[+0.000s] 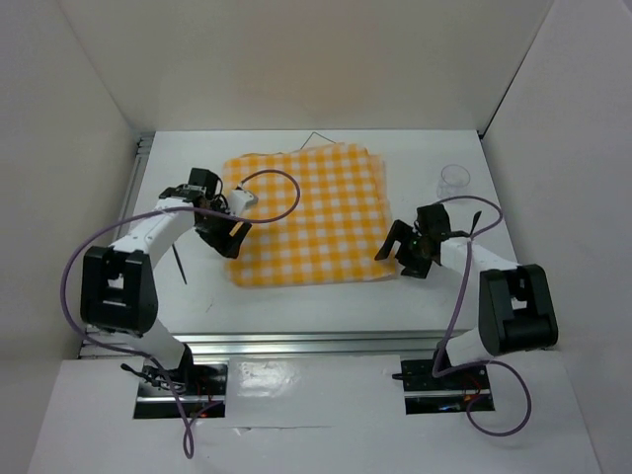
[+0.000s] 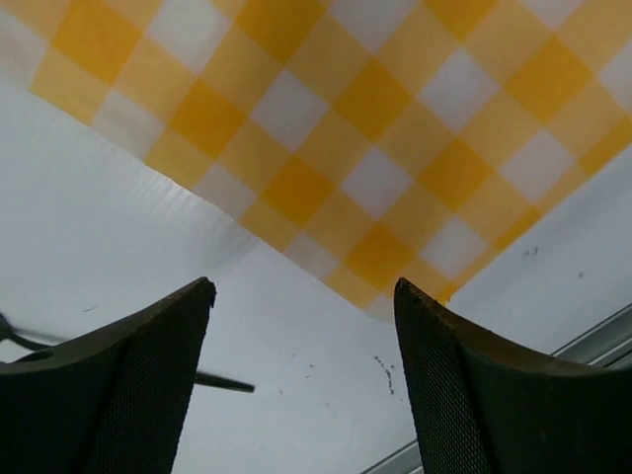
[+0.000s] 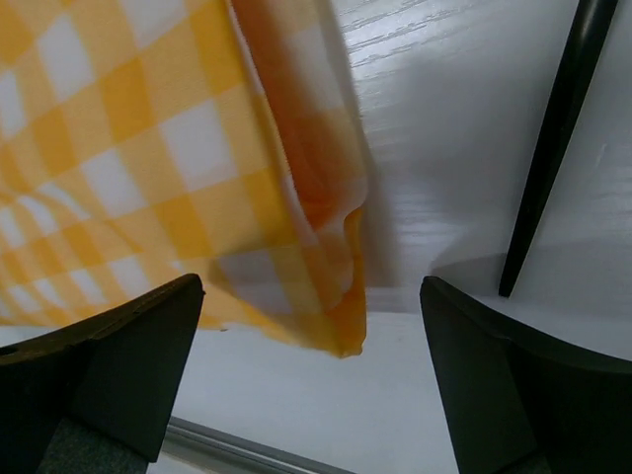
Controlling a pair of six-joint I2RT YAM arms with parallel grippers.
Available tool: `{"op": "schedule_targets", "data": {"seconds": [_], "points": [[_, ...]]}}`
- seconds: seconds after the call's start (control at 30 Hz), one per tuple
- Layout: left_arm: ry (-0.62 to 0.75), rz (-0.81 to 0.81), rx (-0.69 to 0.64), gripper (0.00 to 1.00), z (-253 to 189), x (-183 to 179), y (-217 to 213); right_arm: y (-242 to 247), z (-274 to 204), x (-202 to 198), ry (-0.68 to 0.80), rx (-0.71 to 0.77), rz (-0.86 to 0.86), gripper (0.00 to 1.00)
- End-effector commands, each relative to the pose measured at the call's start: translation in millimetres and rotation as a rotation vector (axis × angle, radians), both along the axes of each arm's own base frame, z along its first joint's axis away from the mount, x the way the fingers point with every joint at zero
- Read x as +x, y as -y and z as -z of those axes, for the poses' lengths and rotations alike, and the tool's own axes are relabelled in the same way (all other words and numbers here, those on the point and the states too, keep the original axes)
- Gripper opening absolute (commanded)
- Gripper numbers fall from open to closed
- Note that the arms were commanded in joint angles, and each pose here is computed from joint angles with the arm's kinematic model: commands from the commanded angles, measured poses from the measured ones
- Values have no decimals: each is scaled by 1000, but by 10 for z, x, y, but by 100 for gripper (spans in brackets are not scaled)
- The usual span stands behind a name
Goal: Set the dinner table for one person
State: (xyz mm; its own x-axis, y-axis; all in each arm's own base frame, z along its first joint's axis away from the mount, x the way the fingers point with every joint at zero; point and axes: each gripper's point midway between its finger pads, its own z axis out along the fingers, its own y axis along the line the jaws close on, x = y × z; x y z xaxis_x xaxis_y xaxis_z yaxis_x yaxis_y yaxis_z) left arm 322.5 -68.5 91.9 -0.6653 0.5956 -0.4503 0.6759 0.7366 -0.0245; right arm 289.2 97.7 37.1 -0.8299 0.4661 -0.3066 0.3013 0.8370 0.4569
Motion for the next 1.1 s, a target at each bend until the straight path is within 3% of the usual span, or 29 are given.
{"op": "schedule_targets", "data": {"seconds": [0.0, 0.1, 0.17, 0.2, 0.27, 0.3, 0.4, 0.43, 0.47, 0.8, 0.83, 0.87, 0.93, 0.97, 1.0, 1.07], "points": [[-107, -166, -9, 81, 218, 38, -14, -60, -167, 381, 129, -4, -38, 96], [-195, -177, 27, 79, 485, -76, 8, -136, -68, 348, 115, 32, -74, 81], [-272, -186, 43, 72, 686, -155, 0, -173, -2, 282, 94, 57, -80, 71], [-316, -194, 51, 67, 767, -238, -8, -188, 21, 244, 84, 67, -87, 61], [-368, -185, 27, 52, 837, -316, 45, -196, 37, 192, 76, 74, -92, 48], [-385, -179, 5, 37, 850, -361, 84, -194, 24, 141, 71, 79, -83, 33], [-412, -168, 4, 17, 876, -482, 79, -183, -55, 32, 79, 85, -76, 12], [-436, -169, 9, 0, 898, -558, 68, -158, -66, -19, 65, 73, -69, 6], [-419, -170, 16, 0, 863, -540, 53, -153, -97, -54, 62, 73, -69, 0], [-404, -122, 145, 0, 428, -1115, -260, -143, -527, -772, -12, 132, 58, 0], [-399, -97, 149, 7, 401, -1170, -252, -161, -547, -842, -16, 142, 64, 6], [-396, -100, 162, 12, 381, -1184, -278, -169, -601, -940, -7, 162, 68, 31], [-411, -92, 180, 15, 422, -1266, -316, -222, -698, -1012, -3, 210, 72, 36], [-398, -93, 177, 17, 398, -1258, -315, -234, -715, -1090, -2, 223, 63, 43], [-407, -82, 181, 20, 395, -1309, -327, -253, -739, -1123, -8, 240, 64, 65], [-446, -79, 189, 28, 375, -1407, -342, -251, -817, -1134, -2, 242, 64, 92]]}}
